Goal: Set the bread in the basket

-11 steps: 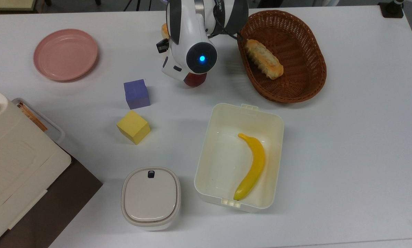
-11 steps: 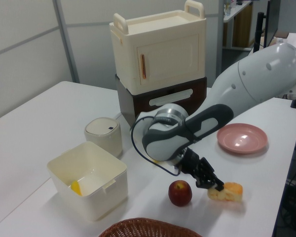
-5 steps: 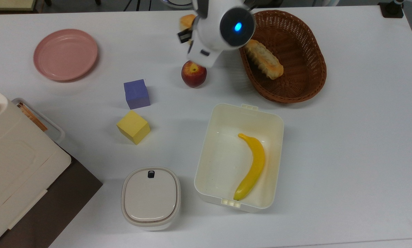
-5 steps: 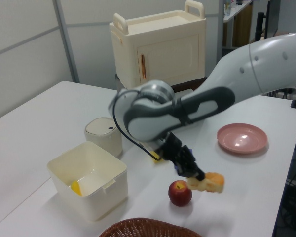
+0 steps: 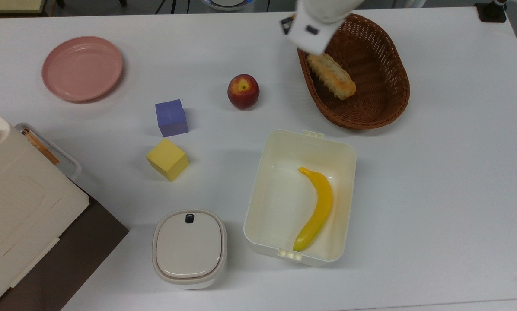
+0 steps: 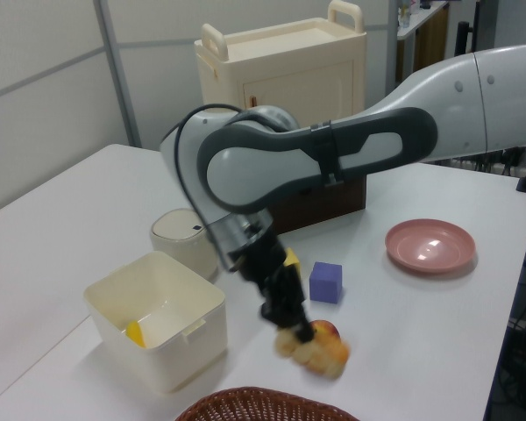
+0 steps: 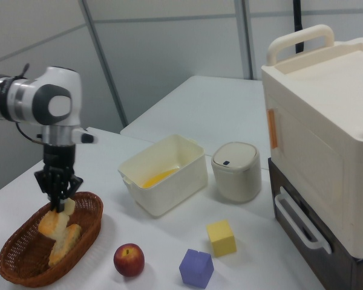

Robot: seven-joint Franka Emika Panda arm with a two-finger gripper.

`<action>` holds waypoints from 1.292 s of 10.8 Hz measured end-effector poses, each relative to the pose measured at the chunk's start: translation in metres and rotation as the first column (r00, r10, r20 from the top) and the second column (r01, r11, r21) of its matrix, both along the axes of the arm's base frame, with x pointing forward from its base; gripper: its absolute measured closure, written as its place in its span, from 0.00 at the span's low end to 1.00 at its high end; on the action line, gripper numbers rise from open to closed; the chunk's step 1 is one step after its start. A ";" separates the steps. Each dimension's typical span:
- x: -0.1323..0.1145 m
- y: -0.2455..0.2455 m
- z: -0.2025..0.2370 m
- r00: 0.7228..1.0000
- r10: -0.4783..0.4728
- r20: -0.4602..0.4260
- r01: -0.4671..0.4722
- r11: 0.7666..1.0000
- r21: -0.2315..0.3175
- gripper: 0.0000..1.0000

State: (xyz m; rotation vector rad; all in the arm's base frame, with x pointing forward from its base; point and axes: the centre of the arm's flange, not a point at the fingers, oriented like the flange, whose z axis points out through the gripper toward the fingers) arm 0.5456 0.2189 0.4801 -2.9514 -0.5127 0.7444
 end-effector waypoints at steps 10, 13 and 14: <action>0.038 -0.104 0.063 0.962 -0.120 0.247 0.140 0.988 -0.066 0.00; 0.048 -0.204 0.072 0.956 -0.116 0.269 0.147 0.984 -0.099 0.00; 0.052 -0.232 0.071 0.947 -0.138 0.289 0.174 0.979 -0.104 0.00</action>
